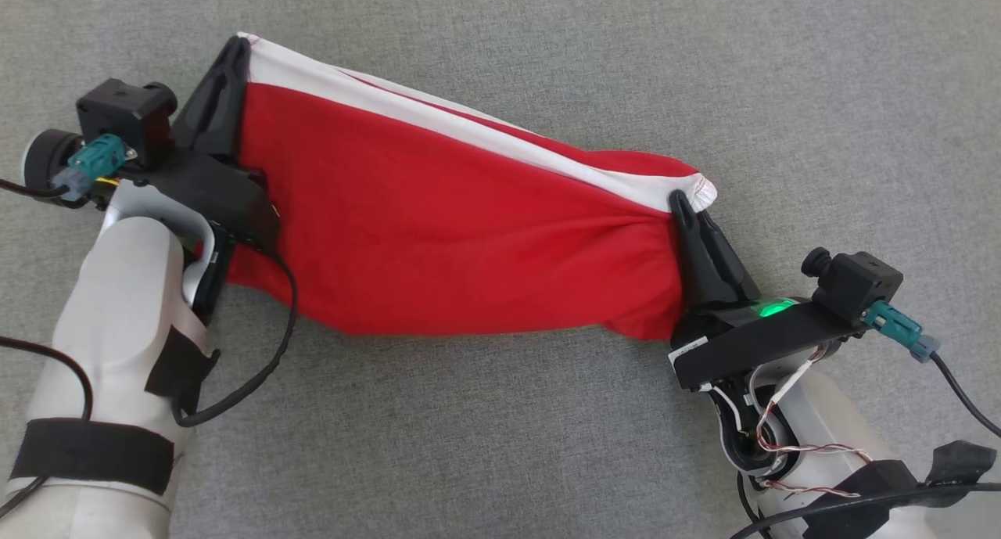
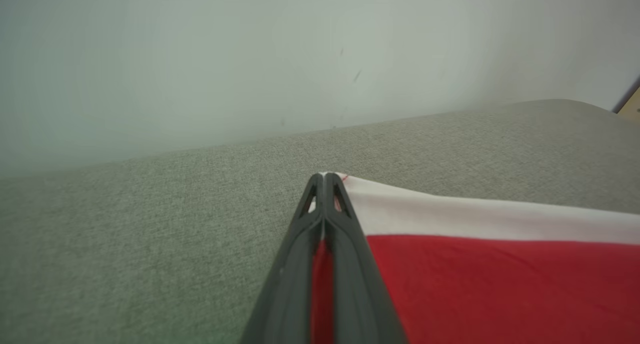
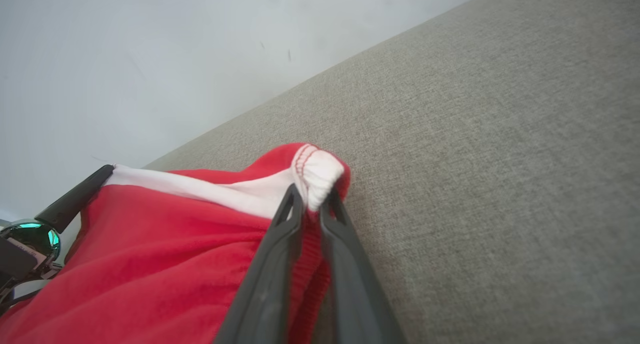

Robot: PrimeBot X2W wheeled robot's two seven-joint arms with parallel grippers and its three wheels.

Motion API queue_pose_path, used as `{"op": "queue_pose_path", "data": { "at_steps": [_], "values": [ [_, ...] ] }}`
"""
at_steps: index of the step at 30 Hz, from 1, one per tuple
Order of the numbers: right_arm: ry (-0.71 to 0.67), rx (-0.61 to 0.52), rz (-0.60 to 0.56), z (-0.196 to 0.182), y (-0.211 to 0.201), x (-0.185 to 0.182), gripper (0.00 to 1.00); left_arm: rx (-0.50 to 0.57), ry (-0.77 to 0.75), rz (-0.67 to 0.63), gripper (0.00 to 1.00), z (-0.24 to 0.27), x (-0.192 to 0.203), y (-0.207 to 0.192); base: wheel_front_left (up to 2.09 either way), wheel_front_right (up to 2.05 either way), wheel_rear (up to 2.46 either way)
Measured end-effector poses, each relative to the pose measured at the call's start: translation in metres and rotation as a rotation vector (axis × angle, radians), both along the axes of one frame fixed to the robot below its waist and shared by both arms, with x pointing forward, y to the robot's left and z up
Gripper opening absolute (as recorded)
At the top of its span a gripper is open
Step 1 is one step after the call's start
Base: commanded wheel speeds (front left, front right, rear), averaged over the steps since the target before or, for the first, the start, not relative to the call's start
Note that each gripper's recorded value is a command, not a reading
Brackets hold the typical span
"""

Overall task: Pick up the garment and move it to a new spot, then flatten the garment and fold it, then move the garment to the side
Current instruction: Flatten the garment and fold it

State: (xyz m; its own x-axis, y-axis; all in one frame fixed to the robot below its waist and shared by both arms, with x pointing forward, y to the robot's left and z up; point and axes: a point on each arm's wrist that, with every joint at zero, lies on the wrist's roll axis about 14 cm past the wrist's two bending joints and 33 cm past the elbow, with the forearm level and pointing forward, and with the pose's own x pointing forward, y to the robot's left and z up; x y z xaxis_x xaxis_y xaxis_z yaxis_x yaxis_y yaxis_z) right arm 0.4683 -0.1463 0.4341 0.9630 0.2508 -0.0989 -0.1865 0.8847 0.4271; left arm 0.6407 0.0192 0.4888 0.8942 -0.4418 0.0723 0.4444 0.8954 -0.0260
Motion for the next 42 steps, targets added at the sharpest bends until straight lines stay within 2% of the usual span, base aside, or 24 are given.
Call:
{"op": "queue_pose_path", "data": {
  "at_steps": [1, 2, 3, 10, 15, 20, 22, 28, 40, 42],
  "values": [
    [0.000, 0.002, 0.001, 0.000, 0.001, 0.000, 0.78, 0.002, 0.002, -0.002, 0.47, 0.000, -0.001, -0.001, 0.00, 0.00, 0.00],
    [0.000, 0.003, 0.002, 0.000, 0.002, 0.000, 1.00, 0.005, 0.005, -0.005, 0.92, -0.001, -0.002, -0.001, 0.00, 0.00, 0.00],
    [0.000, 0.002, 0.004, 0.000, 0.003, 0.000, 1.00, 0.006, 0.007, -0.006, 1.00, -0.001, -0.002, -0.001, 0.00, 0.00, 0.00],
    [-0.031, -0.044, -0.021, 0.010, -0.009, 0.001, 1.00, -0.006, 0.013, -0.001, 1.00, 0.005, -0.012, 0.002, 0.00, 0.00, 0.00],
    [-0.084, -0.182, -0.088, 0.022, -0.039, -0.004, 1.00, -0.026, 0.005, 0.021, 1.00, 0.016, -0.020, 0.010, 0.00, 0.00, 0.00],
    [-0.146, -0.324, -0.159, 0.040, -0.061, -0.015, 1.00, -0.057, 0.084, 0.025, 1.00, 0.002, -0.041, 0.008, 0.00, 0.00, 0.00],
    [-0.160, -0.349, -0.190, 0.045, -0.068, -0.020, 1.00, -0.043, 0.088, 0.025, 1.00, 0.002, -0.045, 0.010, 0.00, 0.00, 0.00],
    [-0.162, -0.353, -0.237, 0.048, -0.073, -0.031, 1.00, -0.018, 0.151, 0.067, 1.00, -0.013, -0.054, 0.028, 0.00, 0.00, 0.00],
    [-0.143, -0.350, -0.255, 0.044, -0.077, -0.039, 1.00, 0.026, 0.269, 0.030, 1.00, -0.044, -0.065, 0.011, 0.00, 0.00, 0.00],
    [-0.147, -0.348, -0.258, 0.046, -0.077, -0.040, 1.00, 0.037, 0.282, 0.021, 0.44, -0.047, -0.067, 0.008, 0.00, 0.00, 0.00]
  ]
}}
